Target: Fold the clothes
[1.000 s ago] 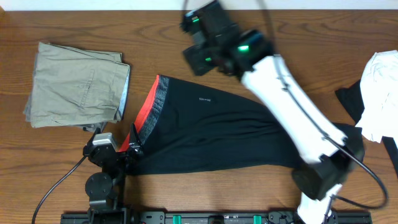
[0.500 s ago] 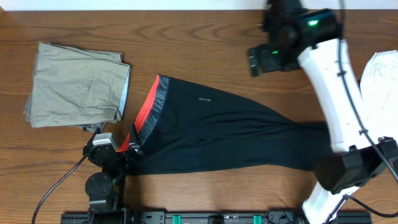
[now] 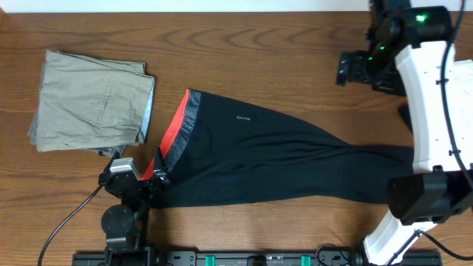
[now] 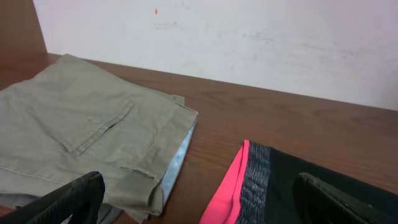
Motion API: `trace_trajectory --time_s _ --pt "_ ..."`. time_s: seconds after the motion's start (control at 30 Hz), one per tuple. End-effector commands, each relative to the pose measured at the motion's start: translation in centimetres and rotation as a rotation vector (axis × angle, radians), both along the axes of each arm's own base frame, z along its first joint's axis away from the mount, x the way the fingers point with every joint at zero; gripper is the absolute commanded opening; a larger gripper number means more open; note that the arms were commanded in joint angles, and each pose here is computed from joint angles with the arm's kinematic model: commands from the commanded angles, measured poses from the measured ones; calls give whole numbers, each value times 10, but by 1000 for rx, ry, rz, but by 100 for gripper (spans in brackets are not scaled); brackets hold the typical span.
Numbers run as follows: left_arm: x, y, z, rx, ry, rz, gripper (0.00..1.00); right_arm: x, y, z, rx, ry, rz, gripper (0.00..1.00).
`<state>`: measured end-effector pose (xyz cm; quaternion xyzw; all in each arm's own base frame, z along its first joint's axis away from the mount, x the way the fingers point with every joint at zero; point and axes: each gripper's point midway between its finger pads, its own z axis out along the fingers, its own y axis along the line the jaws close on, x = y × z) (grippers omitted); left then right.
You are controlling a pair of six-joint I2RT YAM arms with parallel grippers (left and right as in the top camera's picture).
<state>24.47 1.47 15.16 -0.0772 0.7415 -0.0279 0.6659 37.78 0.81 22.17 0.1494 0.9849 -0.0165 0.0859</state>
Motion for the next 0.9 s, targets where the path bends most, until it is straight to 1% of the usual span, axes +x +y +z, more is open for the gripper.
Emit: trace_trajectory --time_s 0.0,0.17,0.33,0.47,0.57,0.63,0.73,0.8,0.87 --pt "0 -2 -10 -17 24 -13 98 -3 -28 -2 -27 11 -131 99" --pt "-2 -49 26 -21 -120 -291 98 -14 -38 -4 -31 55 -150 99" --pt "-5 -53 48 -65 -156 -314 98 -14 -39 -4 -43 53 -144 99" --pt "-4 -56 66 -72 -124 -329 98 -8 -39 -3 -41 28 -144 99" --pt "3 -56 76 -63 -20 -327 98 -5 -39 -3 -40 20 -145 99" --pt "11 -55 80 -47 86 -329 98 -6 -39 -3 -40 20 -145 99" --pt "24 -54 82 7 283 -350 98 -6 -39 -3 -40 20 -144 99" --pt "32 -54 86 45 391 -374 98 -6 -38 -3 -41 23 -140 99" --pt "39 -53 90 78 467 -394 98 -6 -37 -3 -41 25 -138 99"
